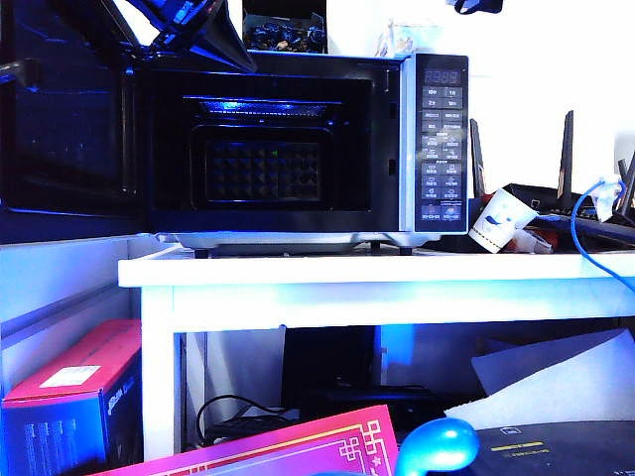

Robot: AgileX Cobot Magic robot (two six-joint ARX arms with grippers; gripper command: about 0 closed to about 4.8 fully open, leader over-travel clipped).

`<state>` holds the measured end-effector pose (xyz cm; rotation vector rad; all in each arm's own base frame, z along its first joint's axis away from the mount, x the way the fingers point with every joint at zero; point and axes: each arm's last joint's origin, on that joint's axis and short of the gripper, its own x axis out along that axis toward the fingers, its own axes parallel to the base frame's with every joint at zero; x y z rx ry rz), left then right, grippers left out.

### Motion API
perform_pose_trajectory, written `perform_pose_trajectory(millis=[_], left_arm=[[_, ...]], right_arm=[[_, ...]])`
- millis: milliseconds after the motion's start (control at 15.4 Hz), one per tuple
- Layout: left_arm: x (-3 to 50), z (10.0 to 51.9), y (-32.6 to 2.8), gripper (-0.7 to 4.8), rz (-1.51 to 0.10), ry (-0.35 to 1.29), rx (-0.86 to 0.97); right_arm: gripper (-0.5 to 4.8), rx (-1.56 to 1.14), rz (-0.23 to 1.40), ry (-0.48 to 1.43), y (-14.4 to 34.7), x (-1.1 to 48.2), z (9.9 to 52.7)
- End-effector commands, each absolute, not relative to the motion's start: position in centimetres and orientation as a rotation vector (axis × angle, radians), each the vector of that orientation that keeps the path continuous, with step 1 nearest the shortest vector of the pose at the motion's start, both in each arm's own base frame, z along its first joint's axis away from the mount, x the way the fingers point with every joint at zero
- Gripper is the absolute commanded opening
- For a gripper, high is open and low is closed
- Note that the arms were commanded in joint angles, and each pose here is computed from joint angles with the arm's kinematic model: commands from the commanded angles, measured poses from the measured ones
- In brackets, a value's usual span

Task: Open the microwave door, place the box of snacks from the top of the microwave inside, then close the microwave door.

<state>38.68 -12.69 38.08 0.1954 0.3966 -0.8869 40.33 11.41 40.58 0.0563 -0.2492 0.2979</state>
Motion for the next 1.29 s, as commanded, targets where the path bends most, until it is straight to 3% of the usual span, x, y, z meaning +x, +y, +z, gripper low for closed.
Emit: perform_pose_trajectory(millis=[65,1230,1295], left_arm=[[38.6,38.4,-12.7,-0.06,-0.894,0.376,0.197],[38.5,38.4,-12.8,-0.06,-0.915,0.373,0.190],[38.5,38.4,-12.8,-0.06,-0.915,0.373,0.190]], right_arm=[[4.79,0.056,0.288,-0.265,11.8,41.5,40.8],[4.79,0.023,0.202,-0.149,13.4,44.9,37.0],[4.07,0.020,0.216,-0.148,13.4,44.9,37.0]])
